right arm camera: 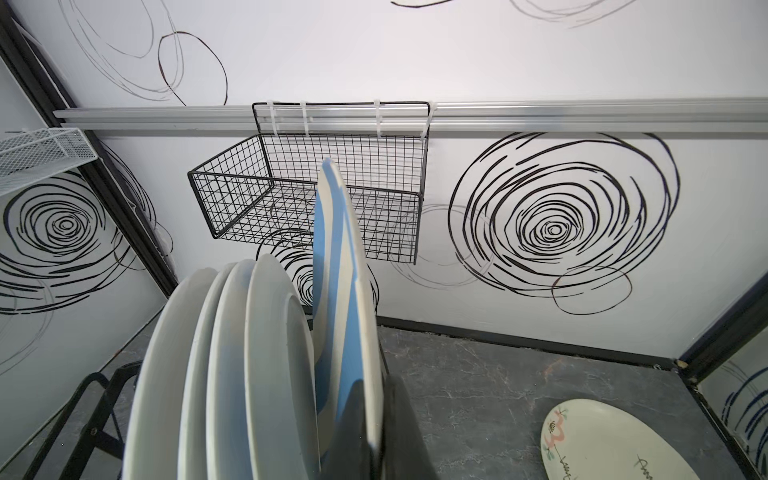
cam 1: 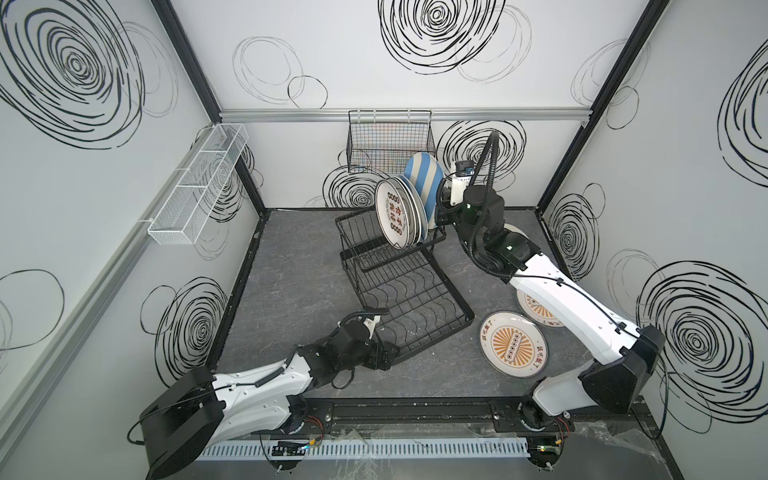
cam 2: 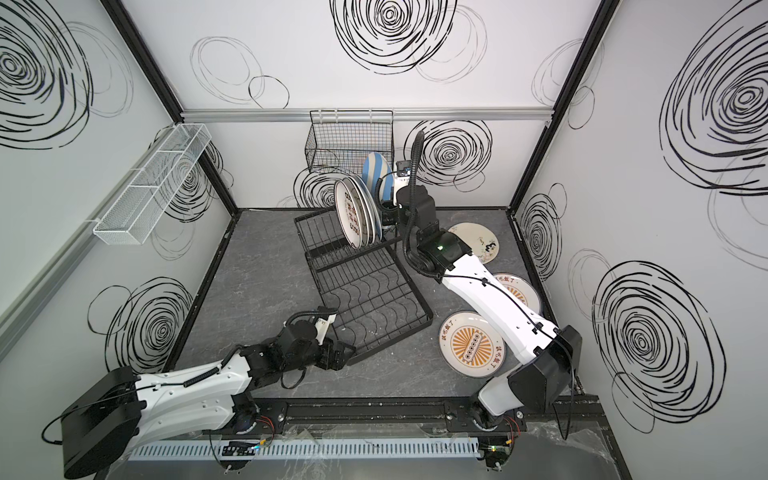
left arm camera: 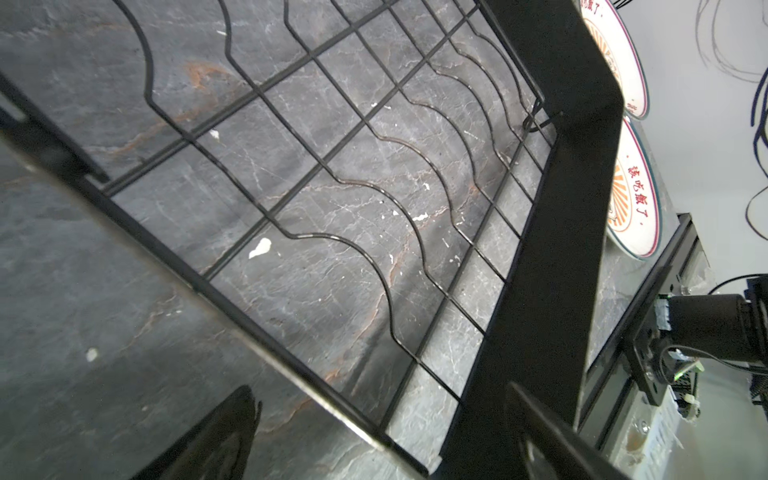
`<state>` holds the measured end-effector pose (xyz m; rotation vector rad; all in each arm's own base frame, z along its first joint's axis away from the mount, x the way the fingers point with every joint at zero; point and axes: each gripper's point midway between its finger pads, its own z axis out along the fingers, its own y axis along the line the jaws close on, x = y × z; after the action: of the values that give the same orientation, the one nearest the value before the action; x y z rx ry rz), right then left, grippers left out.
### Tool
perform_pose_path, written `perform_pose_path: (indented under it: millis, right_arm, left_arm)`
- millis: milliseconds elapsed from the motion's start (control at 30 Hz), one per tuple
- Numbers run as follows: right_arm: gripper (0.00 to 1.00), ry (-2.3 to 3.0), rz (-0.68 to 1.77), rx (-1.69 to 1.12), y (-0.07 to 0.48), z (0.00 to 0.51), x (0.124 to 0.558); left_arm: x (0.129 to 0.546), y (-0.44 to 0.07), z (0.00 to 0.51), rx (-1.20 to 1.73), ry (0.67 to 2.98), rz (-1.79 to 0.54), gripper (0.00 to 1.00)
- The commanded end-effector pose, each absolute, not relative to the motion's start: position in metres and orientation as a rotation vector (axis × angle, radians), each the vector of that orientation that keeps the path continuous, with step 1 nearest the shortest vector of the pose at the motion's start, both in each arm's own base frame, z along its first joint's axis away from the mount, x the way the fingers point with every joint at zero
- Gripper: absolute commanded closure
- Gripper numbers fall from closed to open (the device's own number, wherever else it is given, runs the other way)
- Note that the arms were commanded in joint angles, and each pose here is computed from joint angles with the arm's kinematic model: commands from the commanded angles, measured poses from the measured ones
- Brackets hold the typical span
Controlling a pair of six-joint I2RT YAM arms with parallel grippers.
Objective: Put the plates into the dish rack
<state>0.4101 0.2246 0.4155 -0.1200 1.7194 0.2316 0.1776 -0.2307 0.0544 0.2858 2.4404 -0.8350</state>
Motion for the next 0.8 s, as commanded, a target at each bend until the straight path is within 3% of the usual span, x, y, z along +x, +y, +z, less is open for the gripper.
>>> perform_pose_path:
  millis: [0,767]
  right_arm:
    - [1.0,1.679,0.244,-0.11,0.222,0.433,0.4]
    - [1.0,1.616,0.213,-0.157,0.207,0.471,0.39]
  left_arm:
    - [0.187,-0.238,0.07,0.292,2.384,-0.841,0.04]
    - [0.186,-0.228,0.065,0.258,2.402,-0.816,0.04]
